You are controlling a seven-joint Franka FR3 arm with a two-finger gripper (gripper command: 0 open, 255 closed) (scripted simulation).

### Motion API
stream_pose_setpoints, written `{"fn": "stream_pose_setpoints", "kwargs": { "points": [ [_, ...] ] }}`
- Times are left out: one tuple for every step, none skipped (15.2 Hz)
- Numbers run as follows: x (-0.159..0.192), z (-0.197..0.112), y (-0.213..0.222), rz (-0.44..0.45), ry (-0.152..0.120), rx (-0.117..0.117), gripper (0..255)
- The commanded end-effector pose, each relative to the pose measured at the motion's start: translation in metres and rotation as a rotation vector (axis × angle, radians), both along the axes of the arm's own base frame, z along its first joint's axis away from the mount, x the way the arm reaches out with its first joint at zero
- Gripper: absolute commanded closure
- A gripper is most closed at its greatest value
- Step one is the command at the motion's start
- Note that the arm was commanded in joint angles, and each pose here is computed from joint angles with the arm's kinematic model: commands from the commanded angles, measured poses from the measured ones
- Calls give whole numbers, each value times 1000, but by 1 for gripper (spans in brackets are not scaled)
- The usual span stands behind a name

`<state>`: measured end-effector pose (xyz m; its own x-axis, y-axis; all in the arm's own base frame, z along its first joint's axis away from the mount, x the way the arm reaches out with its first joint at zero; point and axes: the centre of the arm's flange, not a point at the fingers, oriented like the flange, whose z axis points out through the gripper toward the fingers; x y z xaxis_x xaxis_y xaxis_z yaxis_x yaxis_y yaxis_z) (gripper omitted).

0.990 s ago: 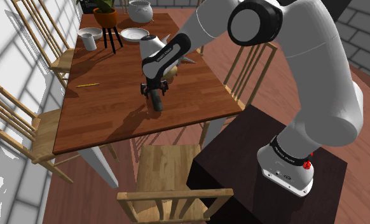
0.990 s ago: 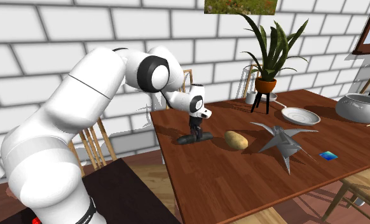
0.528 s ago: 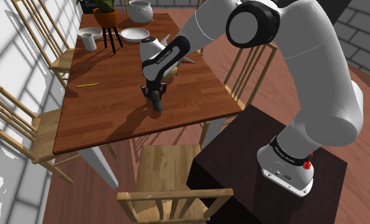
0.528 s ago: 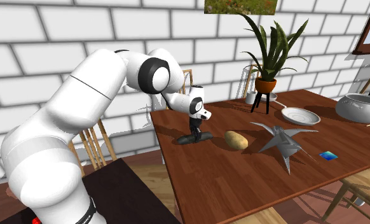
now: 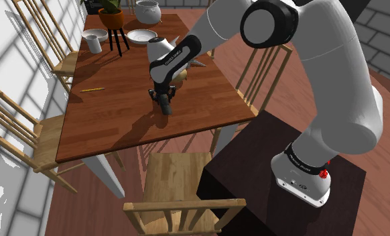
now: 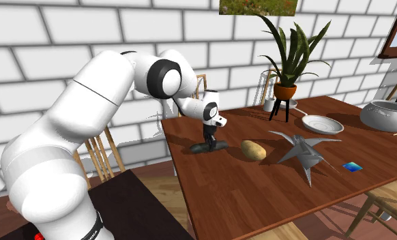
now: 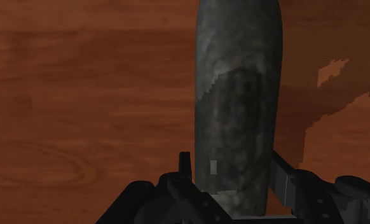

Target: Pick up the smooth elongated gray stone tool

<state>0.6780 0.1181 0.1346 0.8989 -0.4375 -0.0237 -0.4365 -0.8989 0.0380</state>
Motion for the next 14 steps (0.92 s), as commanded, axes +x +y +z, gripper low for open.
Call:
{"fn": "stream_pose_setpoints", "kwargs": {
  "points": [
    [0, 11, -1, 0, 0, 0, 255],
    [0, 17, -1, 0, 0, 0, 255],
    [0, 22, -1, 0, 0, 0, 255],
    [0, 27, -1, 0, 0, 0, 255],
    [0, 32, -1, 0, 0, 0, 255],
    [0, 38, -1, 0, 0, 0, 255],
    [0, 43, -1, 0, 0, 0, 255],
    [0, 48, -1, 0, 0, 0, 255],
    [0, 54, -1, 0, 0, 0, 255],
    [0, 59, -1, 0, 0, 0, 255],
    [0, 64, -1, 0, 0, 0, 255],
    [0, 69, -1, 0, 0, 0, 255],
    [0, 70, -1, 0, 0, 0, 255],
    [0, 70, -1, 0, 0, 0, 255]
  ]
}}
